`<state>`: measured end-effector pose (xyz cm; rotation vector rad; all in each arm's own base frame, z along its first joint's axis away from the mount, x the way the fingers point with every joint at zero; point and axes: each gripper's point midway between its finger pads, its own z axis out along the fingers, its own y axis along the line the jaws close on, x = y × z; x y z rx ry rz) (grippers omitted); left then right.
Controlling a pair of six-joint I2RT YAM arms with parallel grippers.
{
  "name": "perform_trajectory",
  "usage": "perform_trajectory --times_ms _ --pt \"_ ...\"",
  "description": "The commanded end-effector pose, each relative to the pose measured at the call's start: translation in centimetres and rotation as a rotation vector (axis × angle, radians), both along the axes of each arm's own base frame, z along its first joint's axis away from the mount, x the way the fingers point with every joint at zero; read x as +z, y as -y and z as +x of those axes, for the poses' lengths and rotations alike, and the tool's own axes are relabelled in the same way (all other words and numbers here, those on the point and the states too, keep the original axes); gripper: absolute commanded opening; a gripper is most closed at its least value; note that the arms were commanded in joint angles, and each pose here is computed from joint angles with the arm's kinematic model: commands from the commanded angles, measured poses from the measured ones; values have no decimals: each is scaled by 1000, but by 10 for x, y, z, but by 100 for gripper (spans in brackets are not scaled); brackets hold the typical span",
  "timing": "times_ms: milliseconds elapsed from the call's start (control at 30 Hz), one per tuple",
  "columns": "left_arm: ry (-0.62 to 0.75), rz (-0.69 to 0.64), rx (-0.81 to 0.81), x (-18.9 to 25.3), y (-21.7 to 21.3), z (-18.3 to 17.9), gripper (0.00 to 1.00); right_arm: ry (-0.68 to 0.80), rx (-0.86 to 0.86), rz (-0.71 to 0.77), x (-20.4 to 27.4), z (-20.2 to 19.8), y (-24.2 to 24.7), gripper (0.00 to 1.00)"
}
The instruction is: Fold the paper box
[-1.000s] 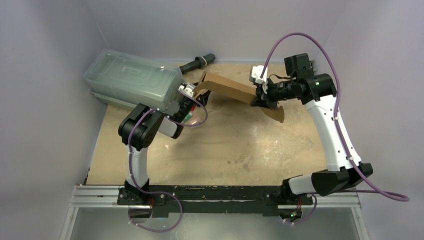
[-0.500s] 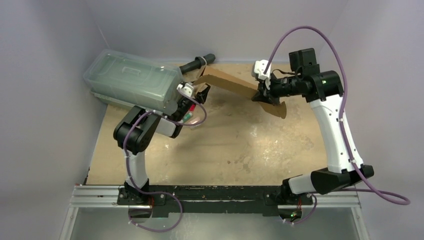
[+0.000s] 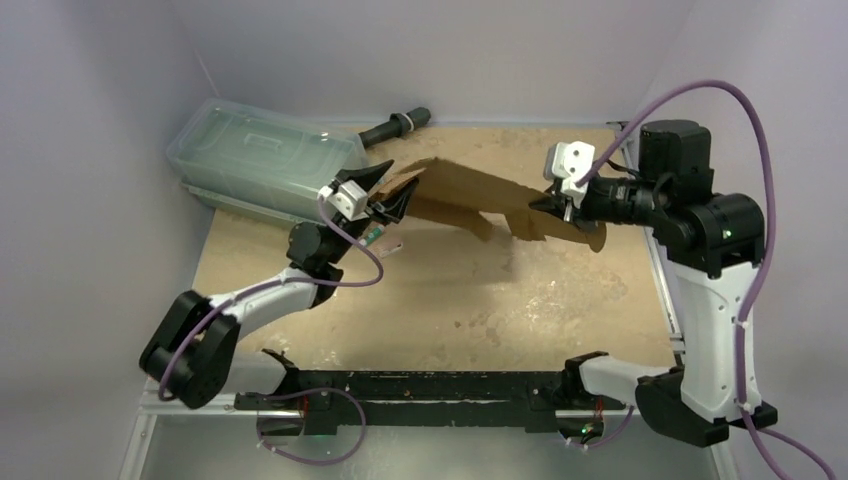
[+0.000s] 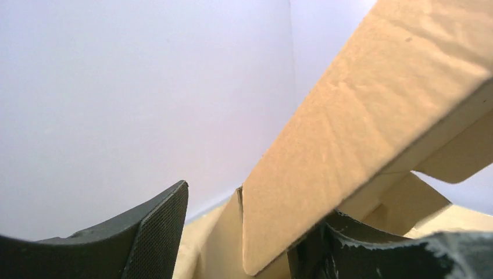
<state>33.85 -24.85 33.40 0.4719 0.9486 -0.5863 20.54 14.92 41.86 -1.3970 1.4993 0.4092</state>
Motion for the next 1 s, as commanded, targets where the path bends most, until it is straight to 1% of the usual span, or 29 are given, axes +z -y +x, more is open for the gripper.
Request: perform_trajectory --times_ms 0,100,133,200,267,367,400,467,533,567,667,733,833,867,967 --pt "-200 29 -75 -21 7 -21 59 -15 -2 14 -1 -17 2 0" --pt "-302 3 -118 -22 5 -39 60 -24 -5 4 -7 -18 4 0" --pt "-324 -19 -124 -18 0 -47 61 -45 -1 -7 -16 -17 3 0" --pt "-384 -32 -136 -26 -7 -59 63 -70 -2 -45 -34 -10 5 0" --pt "-424 -40 -163 -33 -11 -73 65 -78 -23 -71 -46 1 7 0" --pt "-491 -42 -197 -39 -16 -91 67 -39 -89 -96 -51 26 12 0" --pt "-532 -32 -196 -47 -19 -96 69 -36 -96 -105 -52 34 12 0" --pt "-566 -5 -164 -57 -27 -101 72 -21 -81 -106 -44 43 8 0" --pt "-534 12 -106 -63 -41 -104 75 13 -67 -106 -30 49 6 0" --pt "-489 7 -82 -59 -48 -106 76 24 -63 -106 -25 51 5 0" --pt "-320 -17 -46 -34 -59 -110 85 30 -43 -113 -13 55 3 0" --pt "-229 10 -36 -17 -57 -107 89 18 -20 -106 -11 55 -1 0" --pt "-210 132 -1 -6 -38 -75 89 5 -3 -103 -14 59 -5 0" --pt "-185 169 9 3 -31 -66 89 1 -2 -105 -15 60 -5 0" --pt "-110 201 39 31 -21 -45 90 -3 -5 -111 -16 63 -5 0"
